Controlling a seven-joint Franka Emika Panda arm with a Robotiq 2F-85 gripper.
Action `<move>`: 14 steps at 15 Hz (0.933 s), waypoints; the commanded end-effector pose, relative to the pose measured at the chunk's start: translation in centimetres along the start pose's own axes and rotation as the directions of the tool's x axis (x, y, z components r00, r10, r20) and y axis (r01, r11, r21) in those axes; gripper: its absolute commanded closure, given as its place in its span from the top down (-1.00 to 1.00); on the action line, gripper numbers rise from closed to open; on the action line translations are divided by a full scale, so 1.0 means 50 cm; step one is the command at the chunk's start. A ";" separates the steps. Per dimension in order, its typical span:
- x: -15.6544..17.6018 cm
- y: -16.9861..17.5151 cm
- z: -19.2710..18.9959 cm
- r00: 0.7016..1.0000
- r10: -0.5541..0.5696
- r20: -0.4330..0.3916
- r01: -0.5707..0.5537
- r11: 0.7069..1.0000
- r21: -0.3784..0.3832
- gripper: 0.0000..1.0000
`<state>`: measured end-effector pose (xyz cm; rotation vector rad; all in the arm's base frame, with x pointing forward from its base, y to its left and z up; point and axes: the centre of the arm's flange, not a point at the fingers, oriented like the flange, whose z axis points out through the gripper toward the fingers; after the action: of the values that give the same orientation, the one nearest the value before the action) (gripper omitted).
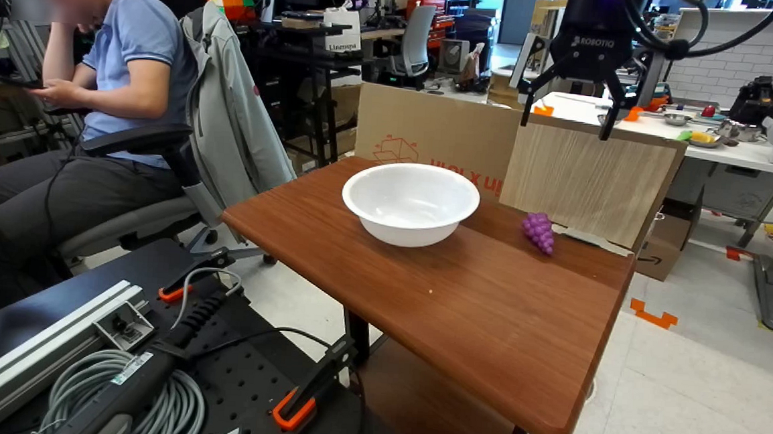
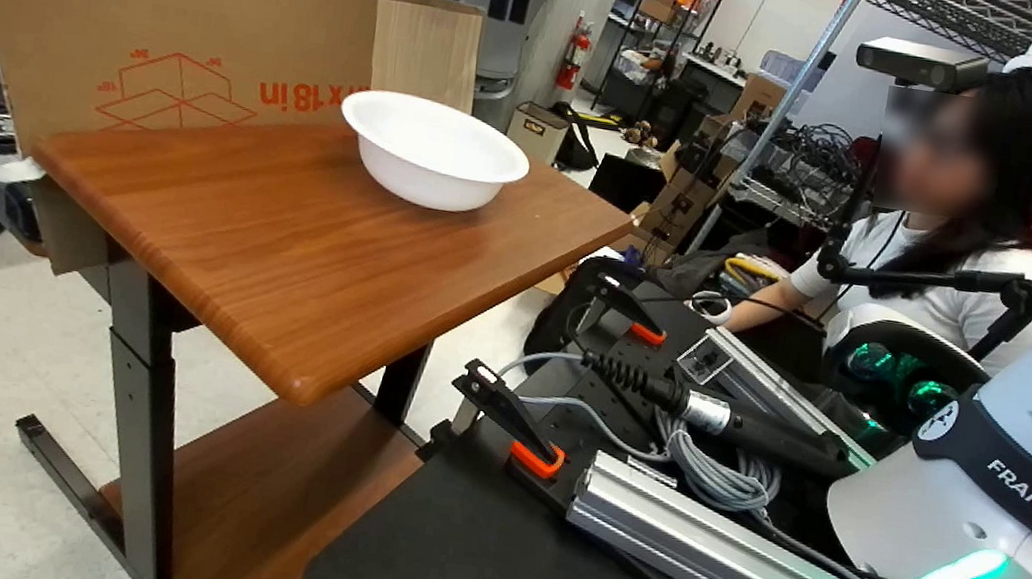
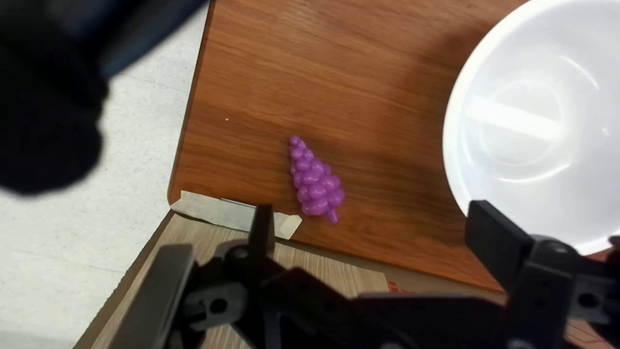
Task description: Put the purple object inside the white bowl
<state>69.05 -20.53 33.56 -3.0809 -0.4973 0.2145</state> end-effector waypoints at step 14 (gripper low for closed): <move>0.136 0.050 0.236 0.976 0.080 0.205 -0.029 0.971 -0.239 1.00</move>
<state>71.92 -20.58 21.96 -3.2668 -0.4755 0.5054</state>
